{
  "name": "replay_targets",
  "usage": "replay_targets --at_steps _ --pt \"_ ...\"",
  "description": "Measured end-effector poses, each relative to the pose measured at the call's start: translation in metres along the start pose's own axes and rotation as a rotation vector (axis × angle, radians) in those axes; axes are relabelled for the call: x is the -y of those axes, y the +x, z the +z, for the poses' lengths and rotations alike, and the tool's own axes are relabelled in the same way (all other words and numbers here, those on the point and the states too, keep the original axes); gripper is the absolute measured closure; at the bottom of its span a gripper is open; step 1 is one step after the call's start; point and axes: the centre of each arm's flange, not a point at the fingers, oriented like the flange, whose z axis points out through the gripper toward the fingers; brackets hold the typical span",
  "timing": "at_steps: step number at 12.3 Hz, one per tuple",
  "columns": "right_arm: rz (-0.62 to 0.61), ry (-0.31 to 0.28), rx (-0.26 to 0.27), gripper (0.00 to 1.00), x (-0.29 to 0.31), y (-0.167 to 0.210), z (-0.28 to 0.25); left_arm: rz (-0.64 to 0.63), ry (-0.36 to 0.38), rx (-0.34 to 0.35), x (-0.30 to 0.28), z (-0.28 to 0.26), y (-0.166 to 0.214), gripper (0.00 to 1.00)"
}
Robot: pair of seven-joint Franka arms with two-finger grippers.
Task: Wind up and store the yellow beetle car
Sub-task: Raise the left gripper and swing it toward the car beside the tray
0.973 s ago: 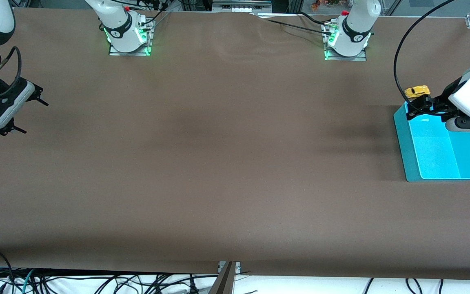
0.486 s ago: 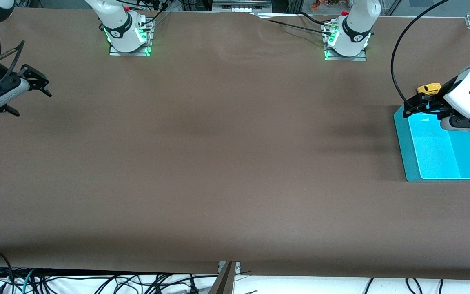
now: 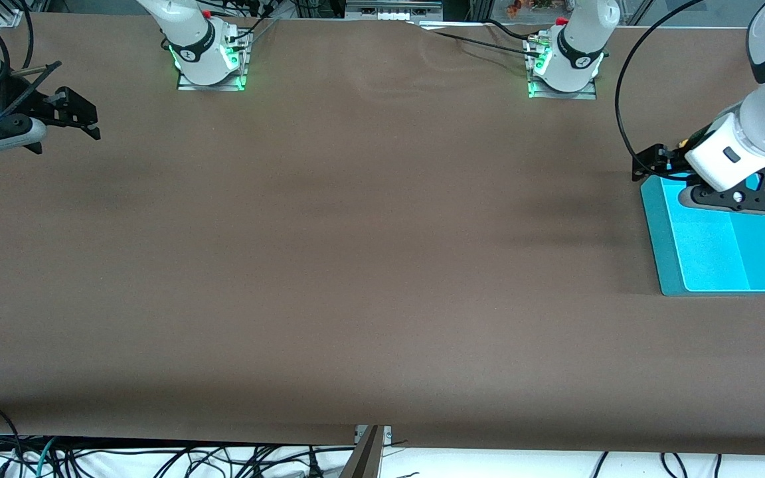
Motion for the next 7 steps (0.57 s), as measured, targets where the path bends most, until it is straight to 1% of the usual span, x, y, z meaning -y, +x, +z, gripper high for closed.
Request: replay_targets --at_steps 4,7 --pt "0.056 0.002 0.0 0.0 -0.004 -0.001 0.0 0.054 -0.001 0.124 -0.01 0.015 -0.01 0.0" --pt "0.106 0.001 -0.004 0.0 -0.005 -0.001 -0.002 0.238 -0.037 0.192 0.016 0.041 -0.011 0.0"
